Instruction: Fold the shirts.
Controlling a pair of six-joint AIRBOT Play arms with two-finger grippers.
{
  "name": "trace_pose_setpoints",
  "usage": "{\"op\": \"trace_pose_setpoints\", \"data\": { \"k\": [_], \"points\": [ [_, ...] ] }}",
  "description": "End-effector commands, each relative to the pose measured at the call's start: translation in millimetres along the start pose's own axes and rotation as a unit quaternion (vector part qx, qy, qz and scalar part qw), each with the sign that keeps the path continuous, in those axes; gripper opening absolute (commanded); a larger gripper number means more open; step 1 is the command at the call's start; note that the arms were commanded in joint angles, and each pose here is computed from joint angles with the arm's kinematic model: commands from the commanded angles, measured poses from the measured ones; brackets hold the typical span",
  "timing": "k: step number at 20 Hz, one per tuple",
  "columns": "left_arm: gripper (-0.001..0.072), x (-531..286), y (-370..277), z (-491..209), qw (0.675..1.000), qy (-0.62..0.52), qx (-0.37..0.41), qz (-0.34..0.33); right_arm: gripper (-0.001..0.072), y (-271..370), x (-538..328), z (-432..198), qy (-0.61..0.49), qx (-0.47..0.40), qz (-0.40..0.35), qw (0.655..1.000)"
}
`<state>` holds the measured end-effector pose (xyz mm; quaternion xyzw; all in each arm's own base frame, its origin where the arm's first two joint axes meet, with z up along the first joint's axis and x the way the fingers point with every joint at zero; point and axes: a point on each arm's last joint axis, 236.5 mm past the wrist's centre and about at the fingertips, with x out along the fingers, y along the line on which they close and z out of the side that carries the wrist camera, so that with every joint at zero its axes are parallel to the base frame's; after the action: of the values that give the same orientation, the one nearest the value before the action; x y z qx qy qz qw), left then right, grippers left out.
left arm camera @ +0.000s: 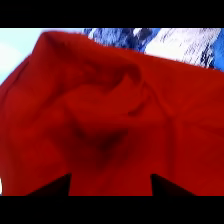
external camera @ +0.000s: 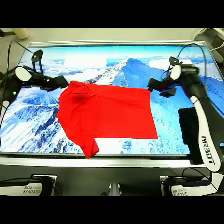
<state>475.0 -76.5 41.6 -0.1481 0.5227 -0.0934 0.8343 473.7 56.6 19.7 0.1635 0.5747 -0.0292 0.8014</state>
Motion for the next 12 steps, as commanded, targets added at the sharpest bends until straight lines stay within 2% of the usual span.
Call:
{"op": "trace_pose_setpoints", "data": {
  "k": [1,2,4,6,8,9,10,12],
  "points": [
    [0.059,-33.3,39.3,-84.2,0.988,0.148,-0.043,0.012,0.0525,-60.4,-27.0,-45.7,0.136,-0.027,0.018,0.99],
    [0.0589,-41.1,51.9,-110.8,0.985,0.161,-0.065,0.017,0.0475,-82.2,-29.7,-64.4,0.179,-0.005,0.019,0.984],
    [0.0589,-39.8,67.2,-179.4,0.976,0.187,-0.112,0.021,0.0431,-102.9,-22.3,-99.0,0.235,0.045,0.046,0.97],
    [0.0589,-23.6,61.6,-239.2,0.969,0.197,-0.15,-0.001,0.0423,-103.0,-7.3,-132.8,0.277,0.055,0.069,0.957],
    [0.0588,-3.2,48.5,-263.9,0.966,0.179,-0.186,-0.034,0.0453,-96.7,8.1,-152.6,0.293,0.064,0.085,0.95],
    [0.0588,6.3,42.5,-267.9,0.964,0.17,-0.199,-0.048,0.0541,-96.3,14.4,-158.3,0.294,0.072,0.088,0.949],
    [0.0588,14.0,39.0,-268.5,0.963,0.162,-0.208,-0.054,0.0569,-97.9,18.8,-164.0,0.298,0.074,0.087,0.948],
    [0.0586,24.0,33.6,-266.5,0.966,0.156,-0.2,-0.053,0.0572,-99.8,24.2,-174.7,0.306,0.07,0.088,0.945]
  ]
}}
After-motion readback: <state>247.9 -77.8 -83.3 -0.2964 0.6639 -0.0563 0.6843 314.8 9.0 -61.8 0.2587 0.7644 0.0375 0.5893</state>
